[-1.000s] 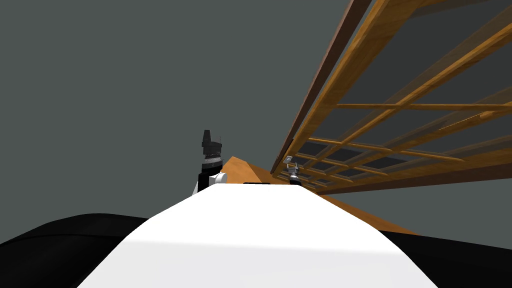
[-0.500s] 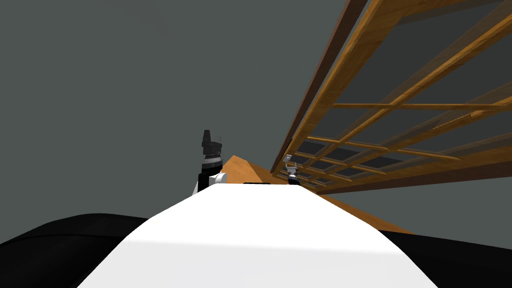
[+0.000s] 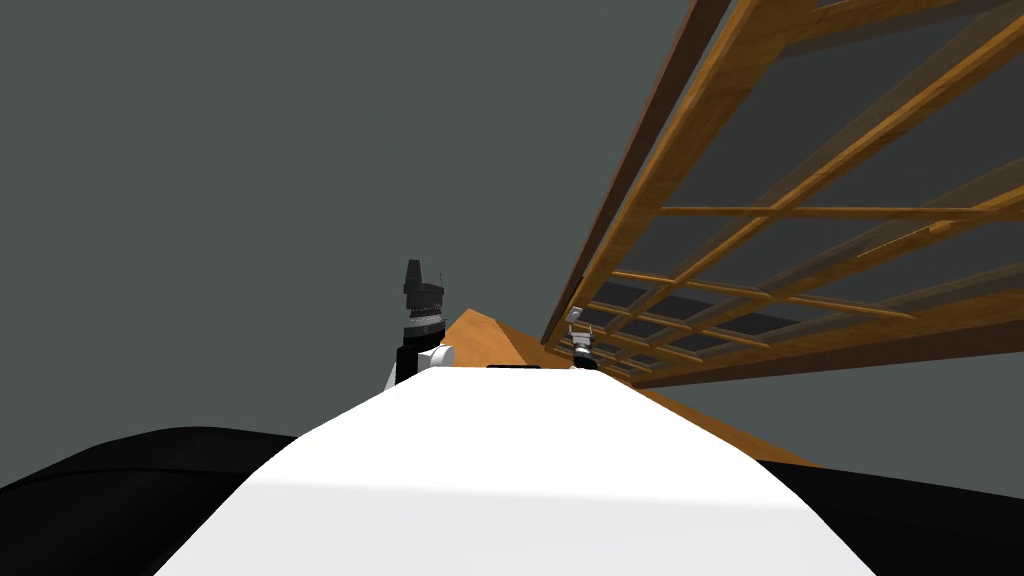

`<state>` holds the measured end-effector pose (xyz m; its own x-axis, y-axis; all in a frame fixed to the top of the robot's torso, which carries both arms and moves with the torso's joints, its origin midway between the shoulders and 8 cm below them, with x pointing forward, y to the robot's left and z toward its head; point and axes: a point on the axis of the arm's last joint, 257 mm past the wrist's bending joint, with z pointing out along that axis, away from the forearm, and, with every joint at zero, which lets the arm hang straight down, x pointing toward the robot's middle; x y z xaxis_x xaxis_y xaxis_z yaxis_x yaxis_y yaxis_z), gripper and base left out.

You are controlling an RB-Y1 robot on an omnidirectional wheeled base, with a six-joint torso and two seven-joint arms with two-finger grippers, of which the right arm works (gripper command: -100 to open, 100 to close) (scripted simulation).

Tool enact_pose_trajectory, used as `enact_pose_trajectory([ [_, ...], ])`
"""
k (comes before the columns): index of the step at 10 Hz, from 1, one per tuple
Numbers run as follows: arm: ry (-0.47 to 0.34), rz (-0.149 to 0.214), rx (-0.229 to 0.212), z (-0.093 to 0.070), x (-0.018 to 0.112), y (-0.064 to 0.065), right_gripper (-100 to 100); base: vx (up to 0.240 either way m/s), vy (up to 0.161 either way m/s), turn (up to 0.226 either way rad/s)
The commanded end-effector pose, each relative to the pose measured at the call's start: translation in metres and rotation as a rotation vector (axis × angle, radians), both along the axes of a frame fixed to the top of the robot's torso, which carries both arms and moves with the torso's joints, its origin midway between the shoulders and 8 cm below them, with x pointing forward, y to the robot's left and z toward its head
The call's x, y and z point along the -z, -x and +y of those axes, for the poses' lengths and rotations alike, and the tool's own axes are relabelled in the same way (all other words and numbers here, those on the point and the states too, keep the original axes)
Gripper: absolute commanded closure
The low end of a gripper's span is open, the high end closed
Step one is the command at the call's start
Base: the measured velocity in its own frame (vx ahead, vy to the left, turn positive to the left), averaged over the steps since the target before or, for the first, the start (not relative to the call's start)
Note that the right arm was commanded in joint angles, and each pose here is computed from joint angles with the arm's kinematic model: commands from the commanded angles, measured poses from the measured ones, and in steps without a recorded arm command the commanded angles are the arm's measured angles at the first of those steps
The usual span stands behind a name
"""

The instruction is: Pull the door open

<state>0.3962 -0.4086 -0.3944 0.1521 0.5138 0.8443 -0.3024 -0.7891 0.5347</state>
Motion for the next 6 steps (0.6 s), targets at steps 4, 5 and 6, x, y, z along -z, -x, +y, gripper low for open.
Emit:
enact_pose_trajectory([
  [4, -0.149, -0.046, 0.008, 0.0069, 0.0016, -0.0034, -100, -0.057, -0.013, 0.033],
  [5, -0.204, -0.063, 0.011, 0.0096, 0.0021, -0.0047, -100, -0.050, -0.008, 0.031],
  [6, -0.245, -0.075, 0.014, 0.0122, 0.0026, -0.0060, -100, -0.069, -0.012, 0.054],
])
